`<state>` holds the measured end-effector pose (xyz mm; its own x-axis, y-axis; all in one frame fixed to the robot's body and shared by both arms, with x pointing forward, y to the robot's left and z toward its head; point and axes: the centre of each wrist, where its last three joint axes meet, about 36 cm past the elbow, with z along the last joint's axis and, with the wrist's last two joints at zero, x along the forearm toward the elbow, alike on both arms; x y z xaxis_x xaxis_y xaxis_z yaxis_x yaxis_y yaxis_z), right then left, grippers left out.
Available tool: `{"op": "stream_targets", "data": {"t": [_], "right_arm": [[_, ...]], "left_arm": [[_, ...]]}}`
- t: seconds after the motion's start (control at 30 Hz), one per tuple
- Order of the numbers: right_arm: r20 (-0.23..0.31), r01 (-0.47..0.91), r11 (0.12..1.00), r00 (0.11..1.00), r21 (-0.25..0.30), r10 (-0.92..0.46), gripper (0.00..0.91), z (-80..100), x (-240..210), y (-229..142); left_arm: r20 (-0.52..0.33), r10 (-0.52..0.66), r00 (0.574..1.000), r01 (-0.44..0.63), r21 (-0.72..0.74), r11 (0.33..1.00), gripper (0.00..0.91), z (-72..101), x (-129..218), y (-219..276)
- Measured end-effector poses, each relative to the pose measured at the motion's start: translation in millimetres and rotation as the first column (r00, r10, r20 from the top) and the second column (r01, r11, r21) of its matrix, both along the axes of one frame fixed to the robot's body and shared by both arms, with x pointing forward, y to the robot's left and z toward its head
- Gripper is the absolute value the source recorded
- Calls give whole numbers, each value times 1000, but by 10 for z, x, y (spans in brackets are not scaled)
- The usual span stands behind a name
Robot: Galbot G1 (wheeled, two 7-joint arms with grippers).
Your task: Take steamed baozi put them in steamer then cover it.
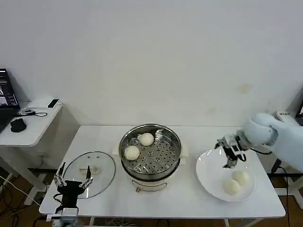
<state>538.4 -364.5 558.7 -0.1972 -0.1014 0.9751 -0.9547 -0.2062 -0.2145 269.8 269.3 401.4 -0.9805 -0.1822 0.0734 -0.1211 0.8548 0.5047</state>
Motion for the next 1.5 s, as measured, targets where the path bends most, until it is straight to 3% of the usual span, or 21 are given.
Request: {"op": "stream_targets", "data": {"t": [0.37,1.13,1.5], "right_arm": [[-74,-19,999,997,-29,16,907,-405,-189,-221],[-105,19,997,994,-75,-27,907,-905,-158,-328],[-116,40,996,992,-82,-49,766,-1001,-139,-298]], "left_arm": [[-13,0,1000,0,5,1000,907,-41,-21,-18],[-25,9,1000,-9,8,1000,907,-100,1,14],[-25,11,1000,-10,8,1000,907,-95,-10,13]]}}
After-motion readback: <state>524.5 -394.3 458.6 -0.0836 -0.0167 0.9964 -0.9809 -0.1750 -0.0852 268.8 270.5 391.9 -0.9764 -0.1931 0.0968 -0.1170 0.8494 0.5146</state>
